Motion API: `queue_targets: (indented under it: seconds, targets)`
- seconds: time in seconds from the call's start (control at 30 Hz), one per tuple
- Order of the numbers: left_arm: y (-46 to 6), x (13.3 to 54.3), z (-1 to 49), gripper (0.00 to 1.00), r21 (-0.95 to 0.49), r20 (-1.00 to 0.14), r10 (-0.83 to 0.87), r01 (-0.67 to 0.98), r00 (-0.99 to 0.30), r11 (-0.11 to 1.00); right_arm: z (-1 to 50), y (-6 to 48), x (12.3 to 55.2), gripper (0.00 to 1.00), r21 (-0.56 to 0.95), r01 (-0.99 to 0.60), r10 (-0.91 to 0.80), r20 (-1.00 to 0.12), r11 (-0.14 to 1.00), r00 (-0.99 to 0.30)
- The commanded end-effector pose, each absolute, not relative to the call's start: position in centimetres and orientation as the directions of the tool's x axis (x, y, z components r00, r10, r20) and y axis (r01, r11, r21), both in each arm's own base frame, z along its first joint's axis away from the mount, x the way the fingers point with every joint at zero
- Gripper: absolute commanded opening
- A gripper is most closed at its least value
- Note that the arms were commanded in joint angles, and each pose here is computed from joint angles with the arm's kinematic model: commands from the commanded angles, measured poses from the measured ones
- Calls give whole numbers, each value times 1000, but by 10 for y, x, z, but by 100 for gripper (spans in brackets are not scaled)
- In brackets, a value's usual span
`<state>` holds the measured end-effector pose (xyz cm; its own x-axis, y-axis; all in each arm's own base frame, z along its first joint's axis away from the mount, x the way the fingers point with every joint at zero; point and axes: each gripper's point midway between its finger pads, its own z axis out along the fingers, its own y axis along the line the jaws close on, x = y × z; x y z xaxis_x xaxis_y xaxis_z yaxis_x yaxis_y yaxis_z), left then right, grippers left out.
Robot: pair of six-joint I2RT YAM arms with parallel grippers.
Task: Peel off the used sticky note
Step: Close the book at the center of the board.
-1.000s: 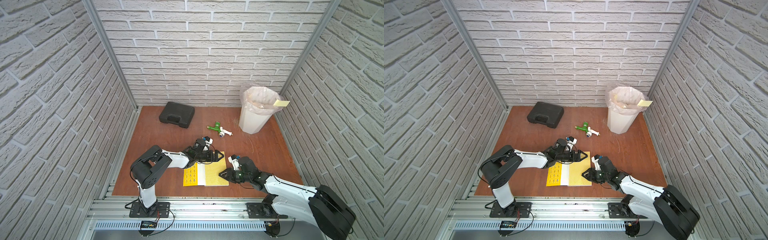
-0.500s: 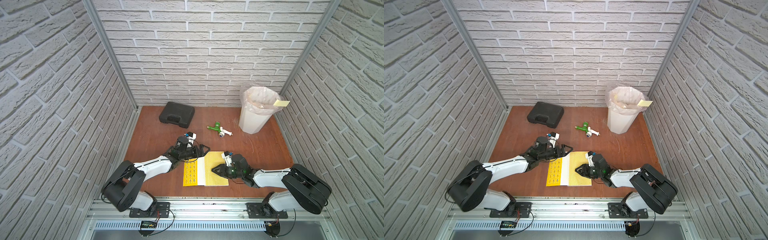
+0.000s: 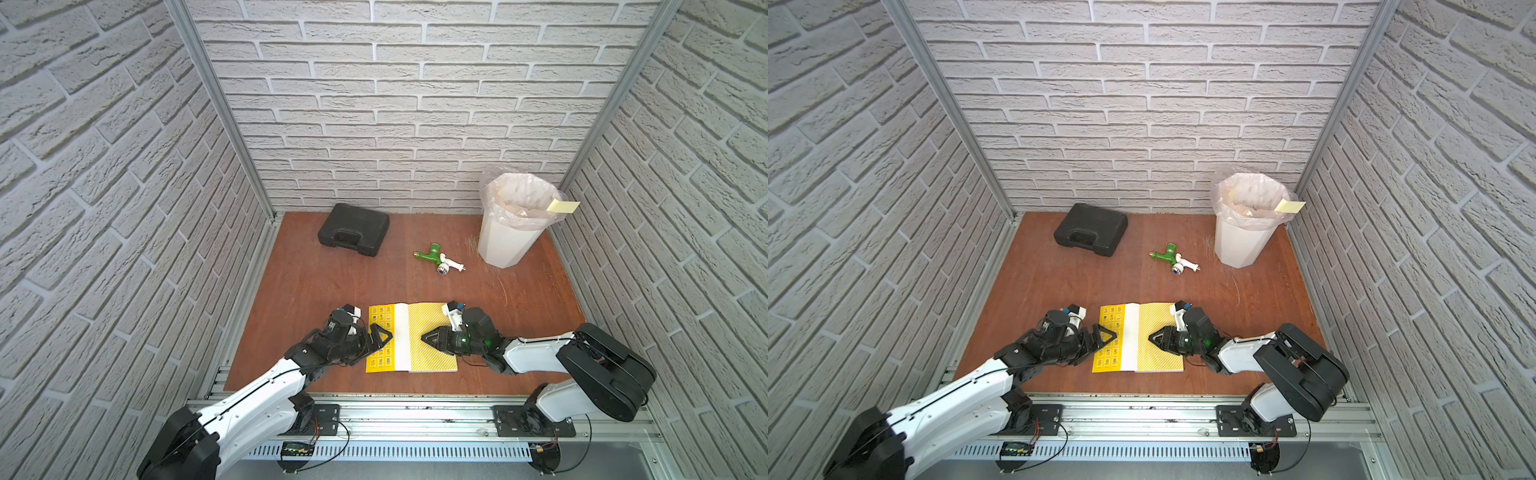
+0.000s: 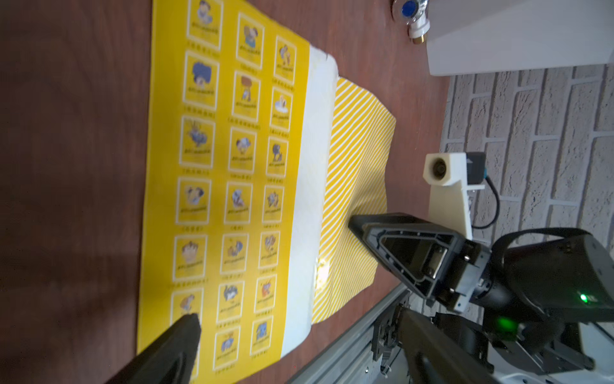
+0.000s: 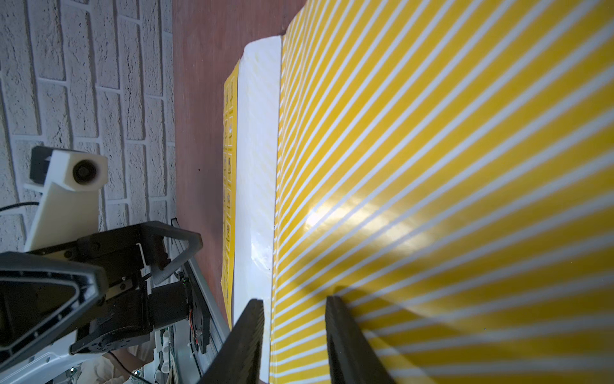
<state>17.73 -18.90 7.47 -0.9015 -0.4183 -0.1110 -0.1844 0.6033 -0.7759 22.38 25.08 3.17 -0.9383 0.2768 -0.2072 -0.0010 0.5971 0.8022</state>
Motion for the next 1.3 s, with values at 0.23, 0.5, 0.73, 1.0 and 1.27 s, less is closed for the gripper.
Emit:
queue_targets:
  seconds: [0.23, 0.5, 0.73, 1.0, 1.27]
  targets:
    - [-201, 135, 59, 98, -750, 84, -467, -364, -880, 552, 6, 244, 218, 38, 763, 69, 286, -155, 643, -946]
    - [-230, 128, 45, 98, -700, 144, -417, -390, -897, 598, 3, 248, 219, 39, 774, 74, 288, -143, 629, -947]
    - [-213, 137, 34, 98, -674, 66, -495, -405, -866, 618, 3, 247, 219, 39, 780, 79, 298, -141, 621, -944]
    - [-190, 154, 33, 98, -704, -71, -567, -362, -820, 612, -1, 246, 218, 39, 783, 95, 311, -130, 615, -941]
    - [-190, 173, 55, 98, -772, -227, -559, -202, -798, 603, -5, 244, 215, 39, 786, 112, 323, -116, 608, -939]
